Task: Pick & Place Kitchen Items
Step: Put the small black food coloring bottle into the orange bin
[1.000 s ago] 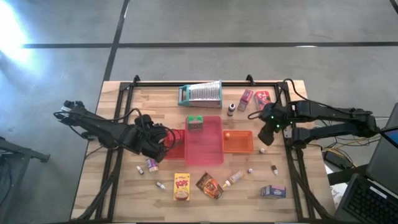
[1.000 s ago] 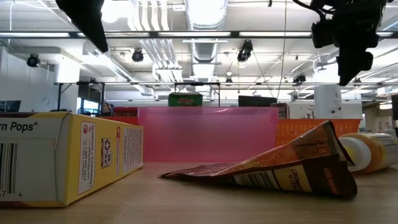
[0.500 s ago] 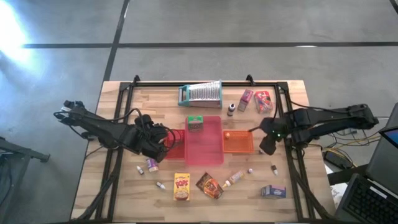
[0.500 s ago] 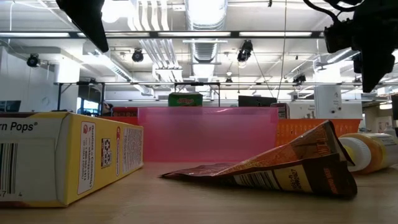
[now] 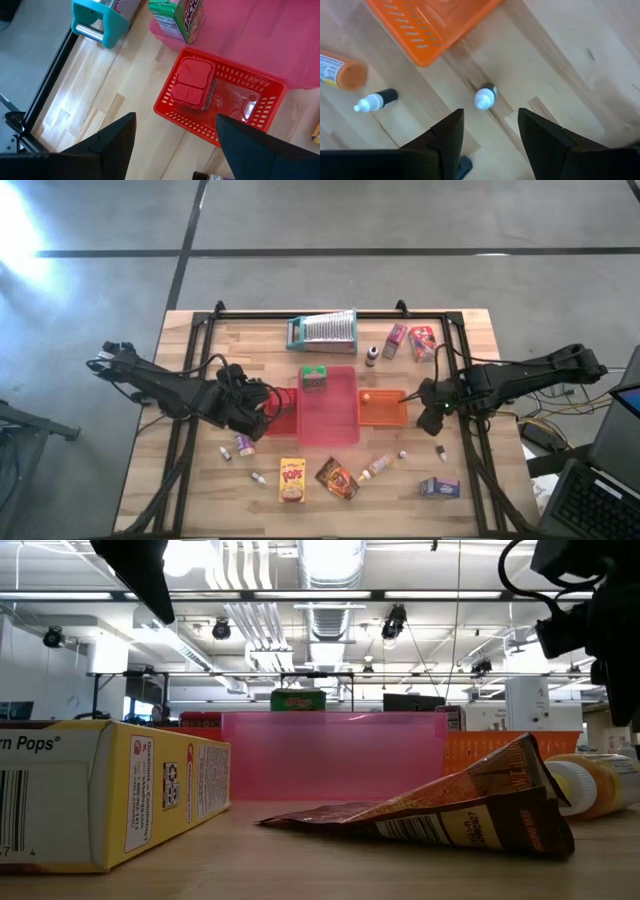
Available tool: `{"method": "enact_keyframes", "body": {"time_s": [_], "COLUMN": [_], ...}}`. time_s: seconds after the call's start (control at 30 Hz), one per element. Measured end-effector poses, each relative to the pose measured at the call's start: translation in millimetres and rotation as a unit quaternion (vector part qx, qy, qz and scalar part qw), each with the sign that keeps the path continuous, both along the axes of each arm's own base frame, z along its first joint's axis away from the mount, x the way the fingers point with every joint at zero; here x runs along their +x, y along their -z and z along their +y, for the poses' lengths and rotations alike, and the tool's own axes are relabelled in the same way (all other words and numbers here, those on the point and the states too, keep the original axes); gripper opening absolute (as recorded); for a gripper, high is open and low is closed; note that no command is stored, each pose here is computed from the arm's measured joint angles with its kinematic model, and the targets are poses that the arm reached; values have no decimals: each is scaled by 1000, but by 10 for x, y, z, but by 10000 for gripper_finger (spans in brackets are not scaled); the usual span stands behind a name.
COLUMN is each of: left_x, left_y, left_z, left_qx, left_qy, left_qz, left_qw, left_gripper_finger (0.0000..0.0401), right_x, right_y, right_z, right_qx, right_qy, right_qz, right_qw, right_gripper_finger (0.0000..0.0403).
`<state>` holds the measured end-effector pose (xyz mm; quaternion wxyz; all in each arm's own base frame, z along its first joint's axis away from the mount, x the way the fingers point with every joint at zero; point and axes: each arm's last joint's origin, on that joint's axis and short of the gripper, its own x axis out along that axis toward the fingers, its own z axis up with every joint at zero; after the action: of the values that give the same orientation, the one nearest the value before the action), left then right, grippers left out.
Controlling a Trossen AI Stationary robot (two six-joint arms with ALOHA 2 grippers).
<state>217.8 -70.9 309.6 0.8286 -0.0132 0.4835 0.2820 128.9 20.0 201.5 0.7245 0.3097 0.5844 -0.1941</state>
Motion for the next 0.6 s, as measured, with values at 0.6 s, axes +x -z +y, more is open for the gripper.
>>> {"method": "enact_keyframes", "body": {"time_s": [0.6], "left_x": [2], "left_y": [-1], "left_z": [-1], "left_qx": [-1], "left_qy": [0], "left_qz": [-1], "left_qw": [1000], "left_gripper_finger": [276], "right_x": [130], "right_y": [230], "right_z": [146], "right_qx": [-1], "right_qy": [-28], "right_qz": [19], "right_qw": [999], "right_gripper_finger": [169]}}
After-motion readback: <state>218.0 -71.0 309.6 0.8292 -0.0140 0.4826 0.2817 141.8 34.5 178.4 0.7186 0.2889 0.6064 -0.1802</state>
